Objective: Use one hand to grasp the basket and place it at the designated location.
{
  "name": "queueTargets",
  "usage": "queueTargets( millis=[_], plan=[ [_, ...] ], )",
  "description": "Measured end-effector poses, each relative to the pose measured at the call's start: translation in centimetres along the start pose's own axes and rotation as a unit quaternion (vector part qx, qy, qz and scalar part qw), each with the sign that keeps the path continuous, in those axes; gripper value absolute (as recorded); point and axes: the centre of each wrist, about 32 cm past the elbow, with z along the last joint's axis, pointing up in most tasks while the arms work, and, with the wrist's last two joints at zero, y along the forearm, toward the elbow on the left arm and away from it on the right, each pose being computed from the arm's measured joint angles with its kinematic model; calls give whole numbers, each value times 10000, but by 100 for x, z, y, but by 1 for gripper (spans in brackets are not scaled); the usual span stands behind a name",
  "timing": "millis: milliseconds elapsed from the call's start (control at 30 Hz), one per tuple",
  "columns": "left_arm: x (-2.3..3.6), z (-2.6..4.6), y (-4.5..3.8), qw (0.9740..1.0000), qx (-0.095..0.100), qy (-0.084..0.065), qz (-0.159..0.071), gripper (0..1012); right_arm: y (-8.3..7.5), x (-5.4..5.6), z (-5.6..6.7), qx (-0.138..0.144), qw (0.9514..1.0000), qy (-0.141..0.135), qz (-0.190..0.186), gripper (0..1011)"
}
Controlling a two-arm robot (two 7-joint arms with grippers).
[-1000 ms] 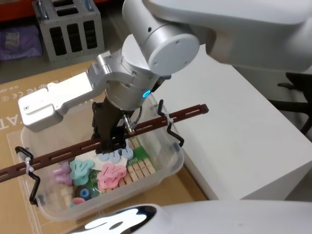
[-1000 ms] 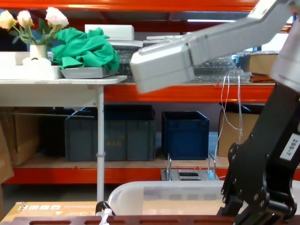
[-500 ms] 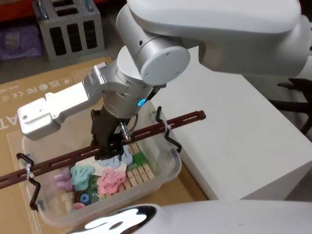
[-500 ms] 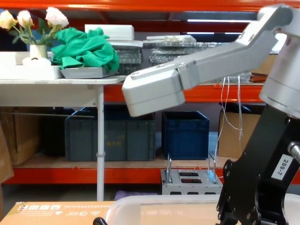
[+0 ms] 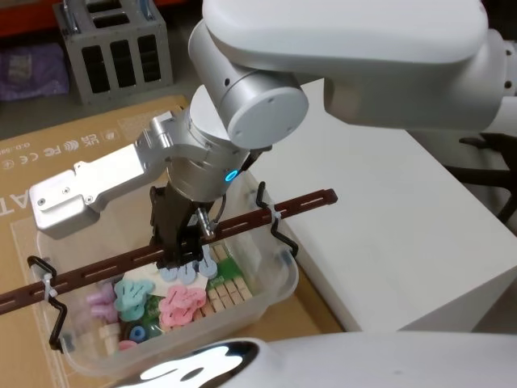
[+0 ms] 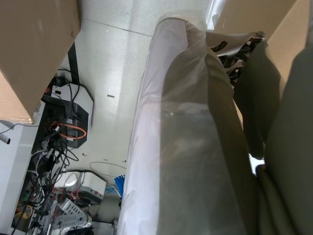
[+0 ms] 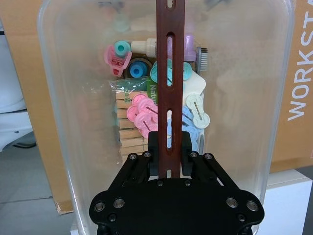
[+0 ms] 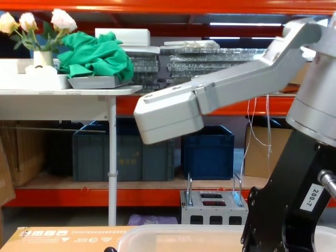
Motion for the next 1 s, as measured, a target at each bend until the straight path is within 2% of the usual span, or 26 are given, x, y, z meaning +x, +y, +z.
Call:
queueTargets(
  millis=[267,333,567,600,700,800,1000],
  plan=[
    [0,0,0,10000,0,-1,0,0,21,5,3,-9,10000,9,29,237],
    [0,0,0,10000,0,0,0,0,23,0,3,-15,10000,13,34,265],
    [0,0,0,10000,0,0,0,0,-39,-29,-33,-43,10000,67,-15,480],
    [0,0,0,10000,0,0,0,0,-60,-35,-42,-50,10000,74,-42,548],
    [0,0,0,10000,0,-1,0,0,-90,-41,-54,-58,9999,82,-82,610],
    [0,0,0,10000,0,0,0,0,-143,-51,-79,-70,9998,111,-157,748],
    [0,0,0,10000,0,0,0,0,-221,-74,-119,-87,9995,152,-249,891]
  ],
)
